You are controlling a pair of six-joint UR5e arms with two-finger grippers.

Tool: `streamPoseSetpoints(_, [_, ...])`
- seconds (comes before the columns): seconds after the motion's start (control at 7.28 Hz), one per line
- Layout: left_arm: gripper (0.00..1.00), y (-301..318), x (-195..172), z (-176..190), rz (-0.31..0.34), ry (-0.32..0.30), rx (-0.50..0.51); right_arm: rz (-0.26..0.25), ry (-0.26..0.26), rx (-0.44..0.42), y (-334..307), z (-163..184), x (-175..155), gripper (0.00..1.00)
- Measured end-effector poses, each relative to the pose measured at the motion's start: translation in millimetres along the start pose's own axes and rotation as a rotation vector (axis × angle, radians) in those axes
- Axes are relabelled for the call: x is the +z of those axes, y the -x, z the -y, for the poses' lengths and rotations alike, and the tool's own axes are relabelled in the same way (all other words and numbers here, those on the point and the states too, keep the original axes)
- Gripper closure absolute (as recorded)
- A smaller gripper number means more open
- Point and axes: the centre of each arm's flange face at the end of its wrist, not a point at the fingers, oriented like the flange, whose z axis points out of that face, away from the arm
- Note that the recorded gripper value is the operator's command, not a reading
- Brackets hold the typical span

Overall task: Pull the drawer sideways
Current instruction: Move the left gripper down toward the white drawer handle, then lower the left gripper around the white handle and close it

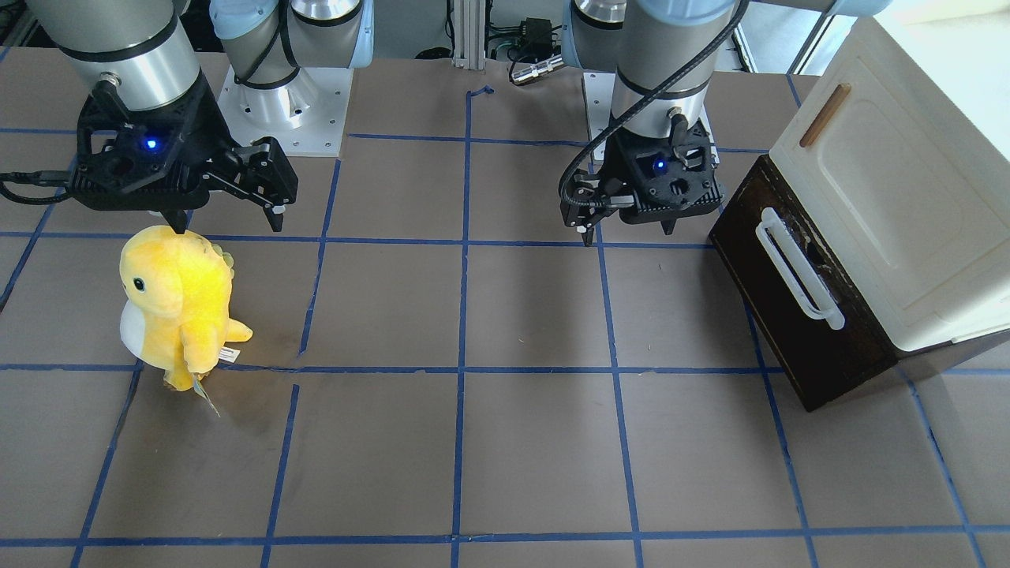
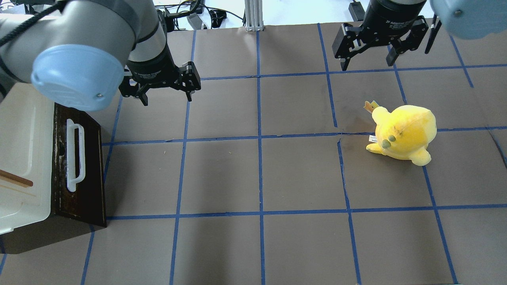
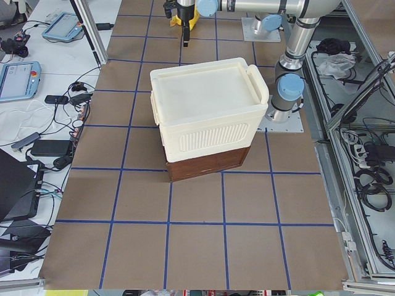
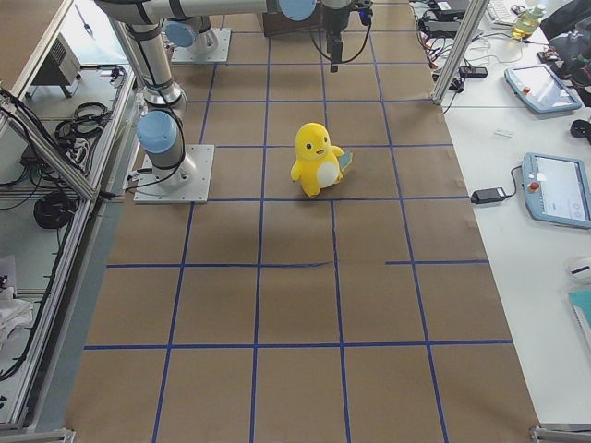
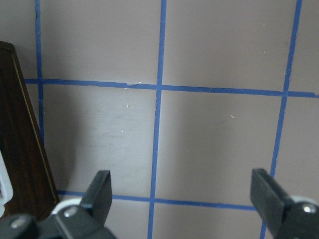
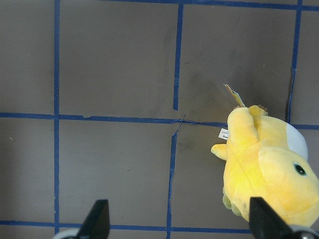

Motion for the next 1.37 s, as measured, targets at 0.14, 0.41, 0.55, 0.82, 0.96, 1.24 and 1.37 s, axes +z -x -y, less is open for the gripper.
streamPoseSetpoints(0.14, [0.00, -4.9, 20.8, 0.6, 0.072, 0.010, -0.052, 0.000, 0.000, 0.000, 0.0, 0.0, 0.0, 0.00])
streamPoseSetpoints(0.41, [0.00, -8.3, 55.6, 3.5, 0.249, 0.004, -0.058, 0.000, 0.000, 0.000, 0.0, 0.0, 0.0, 0.00])
streamPoseSetpoints(0.55, [0.00, -13.8, 78.0, -0.3, 0.369, 0.000, -0.010, 0.000, 0.000, 0.000, 0.0, 0.0, 0.0, 0.00])
streamPoseSetpoints(0.82, [0.00, -11.0, 119.7, -9.0, 0.609, -0.013, 0.087, 0.000, 0.000, 0.000, 0.0, 0.0, 0.0, 0.00])
streamPoseSetpoints(0.96, [0.00, -4.3, 136.1, -11.7, 0.681, 0.005, 0.115, 0.000, 0.000, 0.000, 0.0, 0.0, 0.0, 0.00])
streamPoseSetpoints(1.24, [0.00, 30.2, 175.1, -15.4, 0.844, 0.059, 0.153, 0.000, 0.000, -0.001, 0.0, 0.0, 0.0, 0.00])
streamPoseSetpoints(1.37, [0.00, 52.7, 192.0, -17.0, 0.908, 0.100, 0.162, 0.000, 0.000, 0.000, 0.0, 0.0, 0.0, 0.00])
